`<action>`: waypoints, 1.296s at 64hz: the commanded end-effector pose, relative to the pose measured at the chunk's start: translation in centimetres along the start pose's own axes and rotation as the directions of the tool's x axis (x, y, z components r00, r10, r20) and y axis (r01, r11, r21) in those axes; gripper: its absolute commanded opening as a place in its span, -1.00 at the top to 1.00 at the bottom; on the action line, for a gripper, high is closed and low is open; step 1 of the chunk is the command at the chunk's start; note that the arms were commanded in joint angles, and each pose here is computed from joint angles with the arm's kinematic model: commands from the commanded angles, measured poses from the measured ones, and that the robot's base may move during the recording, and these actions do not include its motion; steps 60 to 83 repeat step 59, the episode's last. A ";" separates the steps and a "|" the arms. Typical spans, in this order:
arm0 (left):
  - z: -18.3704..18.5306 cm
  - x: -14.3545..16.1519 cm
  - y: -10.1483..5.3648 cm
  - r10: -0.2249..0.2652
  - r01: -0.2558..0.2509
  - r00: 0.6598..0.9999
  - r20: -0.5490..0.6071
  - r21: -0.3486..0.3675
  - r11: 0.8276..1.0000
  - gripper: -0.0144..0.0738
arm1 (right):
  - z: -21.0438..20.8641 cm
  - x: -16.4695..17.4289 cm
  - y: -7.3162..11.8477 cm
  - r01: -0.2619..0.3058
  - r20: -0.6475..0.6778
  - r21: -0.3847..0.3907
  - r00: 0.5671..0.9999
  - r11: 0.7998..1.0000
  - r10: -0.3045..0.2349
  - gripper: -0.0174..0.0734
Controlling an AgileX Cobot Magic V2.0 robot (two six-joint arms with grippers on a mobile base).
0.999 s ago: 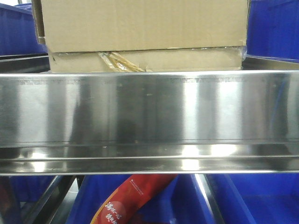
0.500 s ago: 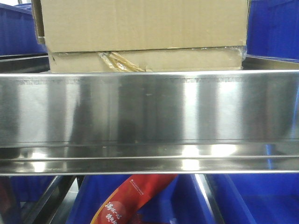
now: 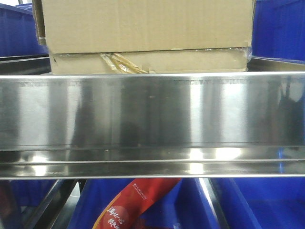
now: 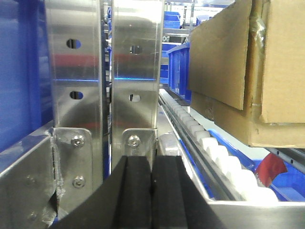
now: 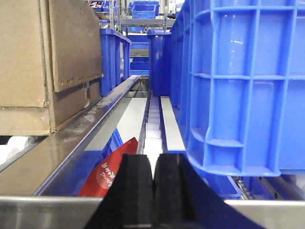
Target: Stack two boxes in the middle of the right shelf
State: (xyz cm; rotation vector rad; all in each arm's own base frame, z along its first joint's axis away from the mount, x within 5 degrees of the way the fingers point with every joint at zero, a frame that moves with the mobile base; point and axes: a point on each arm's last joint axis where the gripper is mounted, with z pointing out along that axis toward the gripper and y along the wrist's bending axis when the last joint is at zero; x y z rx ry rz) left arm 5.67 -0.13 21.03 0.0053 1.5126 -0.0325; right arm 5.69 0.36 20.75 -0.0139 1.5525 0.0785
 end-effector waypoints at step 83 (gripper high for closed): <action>0.0 -0.2 0.0 -0.004 0.004 1.000 0.023 -0.003 1.000 0.92 | -0.1 -0.2 0.0 -0.005 0.031 0.006 1.000 1.000 0.004 0.95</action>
